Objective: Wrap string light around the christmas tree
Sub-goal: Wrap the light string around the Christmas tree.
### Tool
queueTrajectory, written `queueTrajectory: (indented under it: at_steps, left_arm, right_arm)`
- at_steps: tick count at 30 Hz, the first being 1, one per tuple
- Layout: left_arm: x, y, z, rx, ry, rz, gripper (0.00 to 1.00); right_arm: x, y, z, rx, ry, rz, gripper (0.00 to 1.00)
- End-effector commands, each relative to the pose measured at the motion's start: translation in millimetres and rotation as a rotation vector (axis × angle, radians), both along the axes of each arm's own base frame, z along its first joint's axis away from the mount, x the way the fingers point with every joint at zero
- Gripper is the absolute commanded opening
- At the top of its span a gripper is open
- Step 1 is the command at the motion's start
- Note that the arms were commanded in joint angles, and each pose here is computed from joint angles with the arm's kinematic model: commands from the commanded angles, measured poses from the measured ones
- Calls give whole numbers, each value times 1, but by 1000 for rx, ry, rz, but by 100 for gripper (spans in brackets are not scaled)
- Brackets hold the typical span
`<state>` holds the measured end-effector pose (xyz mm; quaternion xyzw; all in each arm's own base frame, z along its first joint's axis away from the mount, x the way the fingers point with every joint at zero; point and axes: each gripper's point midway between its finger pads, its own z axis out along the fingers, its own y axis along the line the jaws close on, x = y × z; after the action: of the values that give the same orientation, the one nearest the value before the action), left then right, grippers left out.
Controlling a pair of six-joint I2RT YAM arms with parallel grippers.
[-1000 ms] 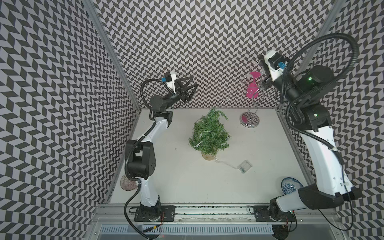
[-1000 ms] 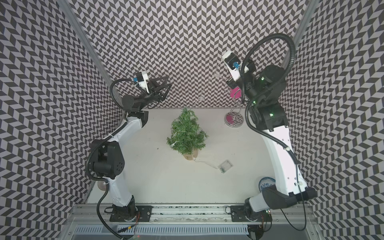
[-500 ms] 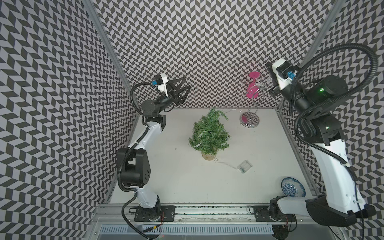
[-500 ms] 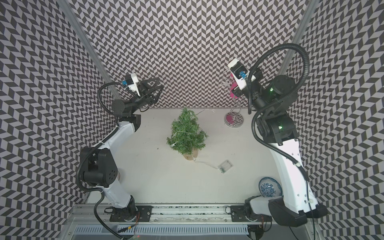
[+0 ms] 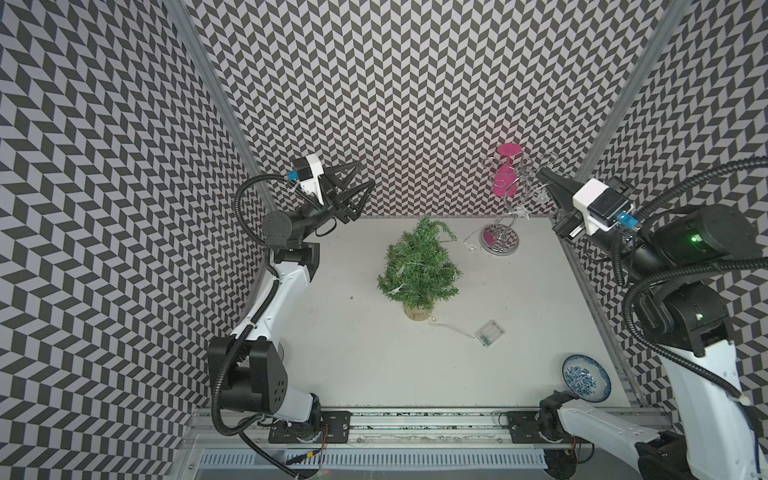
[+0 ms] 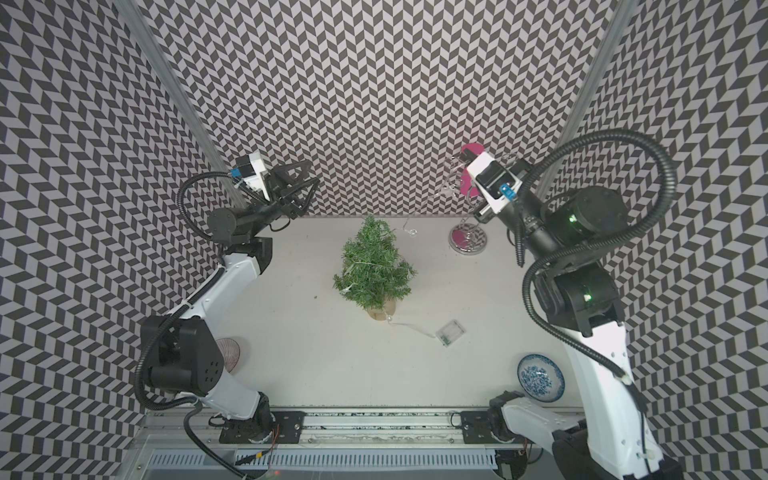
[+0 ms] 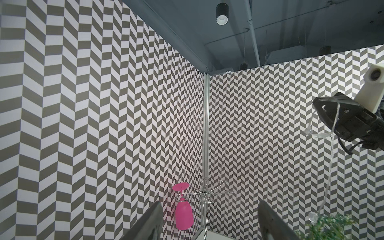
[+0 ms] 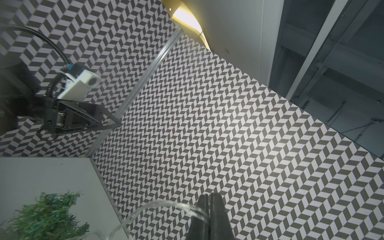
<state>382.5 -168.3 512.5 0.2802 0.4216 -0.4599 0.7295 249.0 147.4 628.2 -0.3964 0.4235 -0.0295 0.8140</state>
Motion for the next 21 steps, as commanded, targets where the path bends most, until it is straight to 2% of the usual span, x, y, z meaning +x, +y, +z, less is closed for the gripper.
queueTrajectory:
  at_steps: [1,11,16,21]
  left_arm:
    - [-17,3,10,22,-23,11,72]
    - [-33,7,9,77,-16,70,72]
    - [-38,10,3,92,-7,104,72]
    - [-41,17,-3,108,7,135,72]
  right_arm:
    - [-22,11,-1,-36,-48,92,0]
    - [-39,32,-24,-75,-1,210,0]
    - [-49,68,-40,-99,38,302,0]
    - [-46,114,-63,-167,80,326,0]
